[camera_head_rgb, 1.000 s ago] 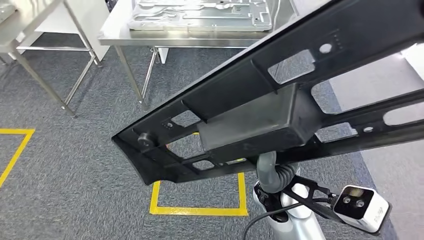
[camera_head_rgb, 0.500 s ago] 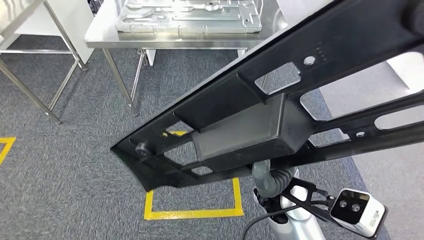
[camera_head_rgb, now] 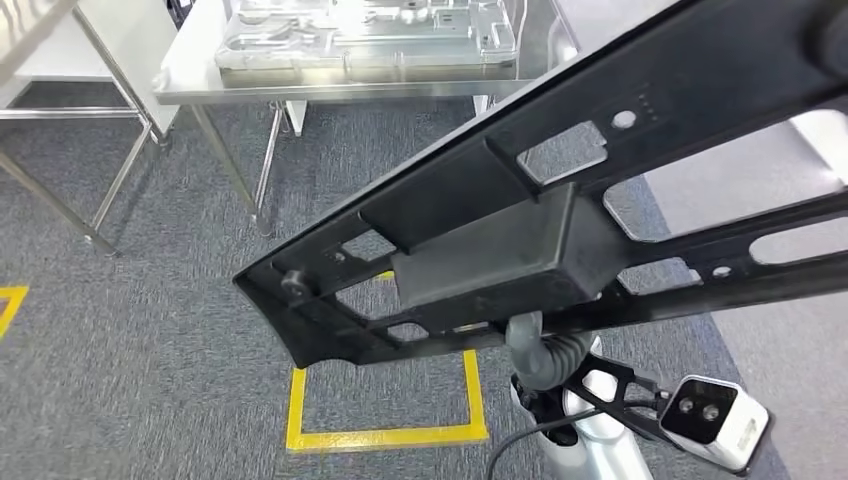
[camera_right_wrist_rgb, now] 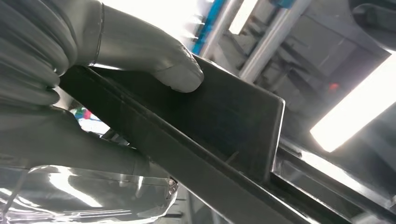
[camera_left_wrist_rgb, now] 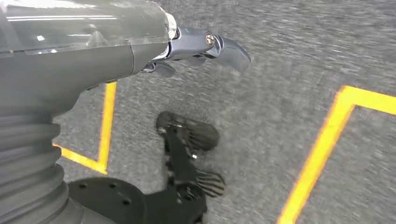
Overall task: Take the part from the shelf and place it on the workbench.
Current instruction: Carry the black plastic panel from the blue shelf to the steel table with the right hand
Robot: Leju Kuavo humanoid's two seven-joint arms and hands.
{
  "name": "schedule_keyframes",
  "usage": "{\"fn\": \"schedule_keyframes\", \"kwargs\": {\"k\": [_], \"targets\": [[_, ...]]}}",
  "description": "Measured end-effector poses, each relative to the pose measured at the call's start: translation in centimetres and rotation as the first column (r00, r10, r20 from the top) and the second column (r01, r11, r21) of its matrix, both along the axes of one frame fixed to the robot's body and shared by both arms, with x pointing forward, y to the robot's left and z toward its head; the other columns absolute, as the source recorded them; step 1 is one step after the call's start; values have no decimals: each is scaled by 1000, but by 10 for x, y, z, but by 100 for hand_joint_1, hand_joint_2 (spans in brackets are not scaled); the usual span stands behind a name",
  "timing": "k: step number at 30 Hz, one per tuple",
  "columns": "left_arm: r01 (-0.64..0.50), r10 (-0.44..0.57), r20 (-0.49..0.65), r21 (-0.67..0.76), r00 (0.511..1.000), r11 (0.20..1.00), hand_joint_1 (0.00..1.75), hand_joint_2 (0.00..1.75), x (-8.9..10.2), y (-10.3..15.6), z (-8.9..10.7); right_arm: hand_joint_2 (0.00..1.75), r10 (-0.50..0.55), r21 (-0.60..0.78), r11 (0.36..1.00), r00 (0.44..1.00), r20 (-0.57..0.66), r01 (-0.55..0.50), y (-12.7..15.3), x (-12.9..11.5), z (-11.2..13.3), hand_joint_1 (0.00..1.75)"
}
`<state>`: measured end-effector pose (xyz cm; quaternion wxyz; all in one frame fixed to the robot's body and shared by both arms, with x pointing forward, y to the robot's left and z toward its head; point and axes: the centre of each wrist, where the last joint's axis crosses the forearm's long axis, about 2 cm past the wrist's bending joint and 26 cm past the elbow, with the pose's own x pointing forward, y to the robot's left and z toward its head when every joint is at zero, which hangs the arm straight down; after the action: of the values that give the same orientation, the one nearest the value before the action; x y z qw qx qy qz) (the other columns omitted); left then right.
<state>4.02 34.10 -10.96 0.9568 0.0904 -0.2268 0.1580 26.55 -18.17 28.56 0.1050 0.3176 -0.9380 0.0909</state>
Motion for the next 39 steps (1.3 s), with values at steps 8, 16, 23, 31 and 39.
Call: {"fn": "schedule_keyframes", "kwargs": {"k": [8,16,23,31,39], "targets": [[0,0,-12,3,1000,1000,0,175,-6,1,-1,175,2,-4,1000,1000,-8,-2,1,1,-2,175],[2,-2,-13,9,1000,1000,0,175,-5,3,0,175,-3,-3,1000,1000,-7,3,0,3,-1,175],[6,-6,-13,7,1000,1000,0,175,-5,2,0,175,-13,-1,1000,1000,-16,13,-2,3,-3,175],[14,-14,-4,5,1000,1000,0,175,-2,3,0,175,-20,-1,1000,1000,-15,20,-3,3,-3,175],[17,-17,-8,4,1000,1000,0,175,-5,4,0,175,-20,0,1000,999,-26,21,-3,1,-6,175]]}}
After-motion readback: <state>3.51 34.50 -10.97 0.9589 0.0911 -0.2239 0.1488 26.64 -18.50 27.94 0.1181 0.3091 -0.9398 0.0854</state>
